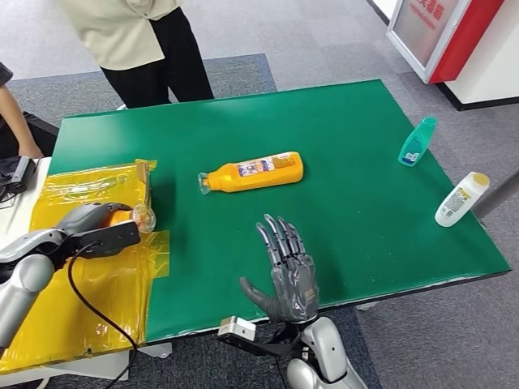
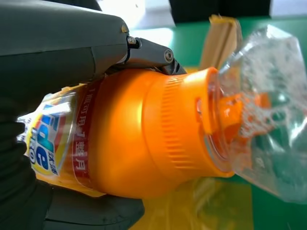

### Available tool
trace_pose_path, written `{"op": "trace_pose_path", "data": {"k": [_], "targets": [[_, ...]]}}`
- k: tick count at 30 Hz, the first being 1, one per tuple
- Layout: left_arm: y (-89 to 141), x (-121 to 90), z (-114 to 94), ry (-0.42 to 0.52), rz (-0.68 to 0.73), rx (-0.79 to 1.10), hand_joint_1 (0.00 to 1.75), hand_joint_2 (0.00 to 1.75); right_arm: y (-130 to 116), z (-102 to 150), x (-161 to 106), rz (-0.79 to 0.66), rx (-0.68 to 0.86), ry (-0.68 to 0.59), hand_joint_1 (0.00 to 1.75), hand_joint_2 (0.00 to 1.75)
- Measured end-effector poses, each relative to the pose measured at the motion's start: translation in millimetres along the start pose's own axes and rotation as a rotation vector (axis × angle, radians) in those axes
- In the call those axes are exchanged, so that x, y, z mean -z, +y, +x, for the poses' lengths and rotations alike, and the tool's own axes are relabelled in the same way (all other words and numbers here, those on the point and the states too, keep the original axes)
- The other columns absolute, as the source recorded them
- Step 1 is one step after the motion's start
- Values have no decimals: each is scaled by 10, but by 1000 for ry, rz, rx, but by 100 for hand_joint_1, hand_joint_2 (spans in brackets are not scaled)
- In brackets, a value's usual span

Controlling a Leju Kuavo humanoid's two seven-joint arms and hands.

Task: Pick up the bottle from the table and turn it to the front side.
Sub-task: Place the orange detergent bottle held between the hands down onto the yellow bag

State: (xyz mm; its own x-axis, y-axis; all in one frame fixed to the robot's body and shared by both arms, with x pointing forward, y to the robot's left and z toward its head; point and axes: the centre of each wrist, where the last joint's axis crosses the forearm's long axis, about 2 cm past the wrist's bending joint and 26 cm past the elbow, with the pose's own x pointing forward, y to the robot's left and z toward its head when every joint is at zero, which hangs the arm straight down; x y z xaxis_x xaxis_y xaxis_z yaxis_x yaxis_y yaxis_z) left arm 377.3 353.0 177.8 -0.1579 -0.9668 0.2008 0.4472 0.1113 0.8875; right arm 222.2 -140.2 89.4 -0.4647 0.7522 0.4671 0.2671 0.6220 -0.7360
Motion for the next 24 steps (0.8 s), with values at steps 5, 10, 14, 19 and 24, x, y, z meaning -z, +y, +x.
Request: {"op": "trace_pose_path", "data": {"k": [5, 10, 14, 19, 24], "targets": [[150, -121, -312, -51, -127, -85, 175, 175, 43, -11, -12, 16, 9, -23, 0, 175], [266, -297, -607, -21, -186, -124, 175, 175, 69, -24, -33, 29, 10, -30, 0, 175], [269, -355, -702, 23, -196, -88, 175, 175, 84, -19, -38, 36, 11, -32, 0, 175], [212, -335, -688, 24, -148, -55, 175, 175, 110, 2, -48, 48, 16, -35, 0, 175], [132, -297, -653, 11, -143, -33, 171, 175, 131, 17, -47, 57, 19, -40, 0, 175]]}}
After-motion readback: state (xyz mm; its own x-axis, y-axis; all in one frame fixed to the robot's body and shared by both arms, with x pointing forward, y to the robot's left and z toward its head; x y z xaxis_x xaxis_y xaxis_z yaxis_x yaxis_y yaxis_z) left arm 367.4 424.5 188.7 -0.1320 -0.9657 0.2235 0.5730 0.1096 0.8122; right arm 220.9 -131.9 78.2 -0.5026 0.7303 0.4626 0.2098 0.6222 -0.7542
